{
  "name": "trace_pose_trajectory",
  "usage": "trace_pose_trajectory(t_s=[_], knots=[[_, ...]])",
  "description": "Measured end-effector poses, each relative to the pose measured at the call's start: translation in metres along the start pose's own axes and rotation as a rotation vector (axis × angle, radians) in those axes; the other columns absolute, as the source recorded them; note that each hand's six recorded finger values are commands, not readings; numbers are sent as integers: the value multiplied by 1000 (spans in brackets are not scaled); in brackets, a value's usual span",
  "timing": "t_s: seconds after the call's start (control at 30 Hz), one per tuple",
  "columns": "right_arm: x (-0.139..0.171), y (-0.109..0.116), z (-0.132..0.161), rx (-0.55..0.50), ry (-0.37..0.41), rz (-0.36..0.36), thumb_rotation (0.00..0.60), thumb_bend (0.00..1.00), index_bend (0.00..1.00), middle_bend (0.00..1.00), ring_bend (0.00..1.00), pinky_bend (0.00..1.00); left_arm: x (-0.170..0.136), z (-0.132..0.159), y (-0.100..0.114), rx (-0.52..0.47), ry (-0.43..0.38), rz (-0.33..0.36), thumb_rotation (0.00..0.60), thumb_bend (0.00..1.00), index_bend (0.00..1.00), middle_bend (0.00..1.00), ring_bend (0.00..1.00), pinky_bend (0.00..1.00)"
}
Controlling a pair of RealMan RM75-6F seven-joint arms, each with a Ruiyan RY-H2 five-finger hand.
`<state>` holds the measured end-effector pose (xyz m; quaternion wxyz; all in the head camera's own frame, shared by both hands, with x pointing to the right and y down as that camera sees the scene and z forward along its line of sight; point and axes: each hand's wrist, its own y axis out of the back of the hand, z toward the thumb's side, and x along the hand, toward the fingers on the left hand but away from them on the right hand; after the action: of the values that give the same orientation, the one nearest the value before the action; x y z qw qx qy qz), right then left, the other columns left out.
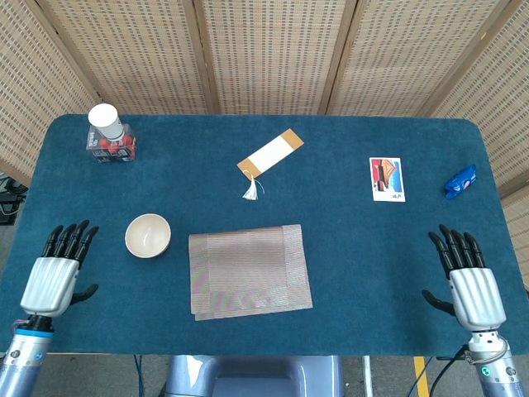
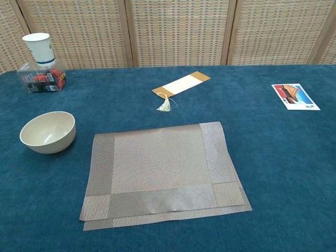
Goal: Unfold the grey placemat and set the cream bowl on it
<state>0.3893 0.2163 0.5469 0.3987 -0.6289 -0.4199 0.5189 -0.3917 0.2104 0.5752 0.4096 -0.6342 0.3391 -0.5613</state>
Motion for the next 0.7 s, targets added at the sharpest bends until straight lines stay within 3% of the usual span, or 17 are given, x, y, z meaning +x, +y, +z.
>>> trace_pose_trajectory(t_s=[0.27, 0.43, 0.7], knots=[[0, 3, -1, -17, -1, 0, 600, 19, 28, 0, 0, 0, 2, 37, -16, -20, -121, -27, 600, 109, 300, 0, 0, 0], [0, 4, -1, -26, 1, -1, 600, 19, 28, 0, 0, 0, 4, 68, -36, -38, -203, -81, 600, 226, 389, 0, 0, 0], [0, 7, -3, -43, -3, -4, 600, 19, 28, 0, 0, 0, 3, 115, -75, 18, -314, -151, 600, 287, 458, 0, 0, 0]])
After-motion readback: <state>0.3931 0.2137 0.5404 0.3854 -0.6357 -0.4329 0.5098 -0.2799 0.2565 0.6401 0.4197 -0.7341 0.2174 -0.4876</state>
